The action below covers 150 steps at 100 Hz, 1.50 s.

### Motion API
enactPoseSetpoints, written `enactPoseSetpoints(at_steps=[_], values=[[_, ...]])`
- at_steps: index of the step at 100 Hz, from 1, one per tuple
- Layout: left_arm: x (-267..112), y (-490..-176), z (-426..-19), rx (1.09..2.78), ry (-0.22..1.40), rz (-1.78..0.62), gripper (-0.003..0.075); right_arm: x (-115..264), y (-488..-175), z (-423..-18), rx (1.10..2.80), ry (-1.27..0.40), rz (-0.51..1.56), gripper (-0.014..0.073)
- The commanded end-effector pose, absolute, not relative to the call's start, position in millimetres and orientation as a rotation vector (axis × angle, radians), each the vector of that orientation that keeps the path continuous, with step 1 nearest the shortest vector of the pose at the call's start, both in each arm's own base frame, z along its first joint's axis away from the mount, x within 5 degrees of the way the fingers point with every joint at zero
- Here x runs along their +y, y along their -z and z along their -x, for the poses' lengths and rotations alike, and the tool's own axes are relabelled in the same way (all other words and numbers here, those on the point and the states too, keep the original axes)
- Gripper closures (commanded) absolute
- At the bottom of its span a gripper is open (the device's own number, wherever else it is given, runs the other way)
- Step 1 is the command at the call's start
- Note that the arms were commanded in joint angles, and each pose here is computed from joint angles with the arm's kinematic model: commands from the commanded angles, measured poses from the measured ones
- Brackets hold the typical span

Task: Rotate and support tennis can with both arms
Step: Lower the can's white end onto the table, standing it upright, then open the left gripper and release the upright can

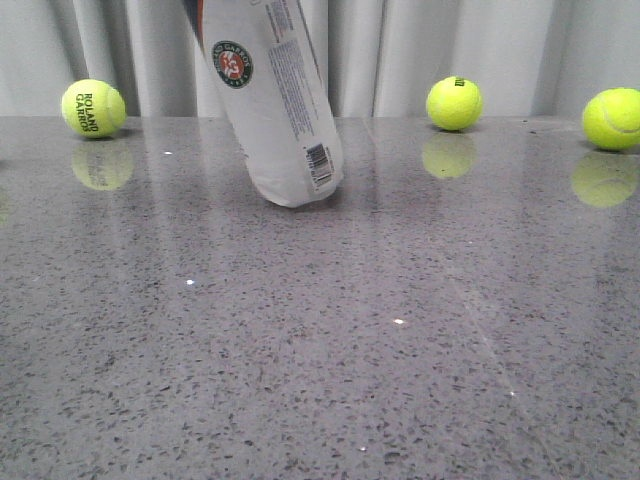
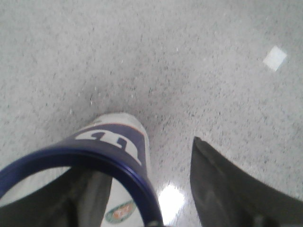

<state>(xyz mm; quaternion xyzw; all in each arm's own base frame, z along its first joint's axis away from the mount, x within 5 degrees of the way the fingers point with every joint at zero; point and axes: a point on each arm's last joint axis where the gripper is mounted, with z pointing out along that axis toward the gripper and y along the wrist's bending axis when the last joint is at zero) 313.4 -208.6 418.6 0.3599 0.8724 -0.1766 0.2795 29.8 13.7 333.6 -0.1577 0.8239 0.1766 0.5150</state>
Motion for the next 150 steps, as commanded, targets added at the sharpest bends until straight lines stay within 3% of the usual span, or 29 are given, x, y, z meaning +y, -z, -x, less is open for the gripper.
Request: enactPoseSetpoints(at_steps=[1,56,69,92,150], values=[[-211.3,-446.7,-301.0,2.257,0.561,-0.957,0.0356,14.4,-346.4,-32.9,1.892,-0.427,0.363,0.0662],[-224.4,-460.5,-308.3,2.153,0.691,-0.931,0.0367,14.4,-346.4,-32.9,1.892,-0.427,0.363,0.0662],[-223.5,-473.3,-307.1,2.065,0.710,-0.875,0.0454,14.4,-346.4,-32.9,1.892,-0.427,0.363,0.0662],[-217.6,-491.2,-299.2,1.980,0.710,-0.832,0.0740,14.4,-346.4,-32.9,1.892,-0.427,0.363,0.0662],[-201.6,-487.3,-279.5,1.924,0.703,-0.738,0.0740,14.4,-346.4,-32.9,1.892,-0.427,0.363,0.0662]])
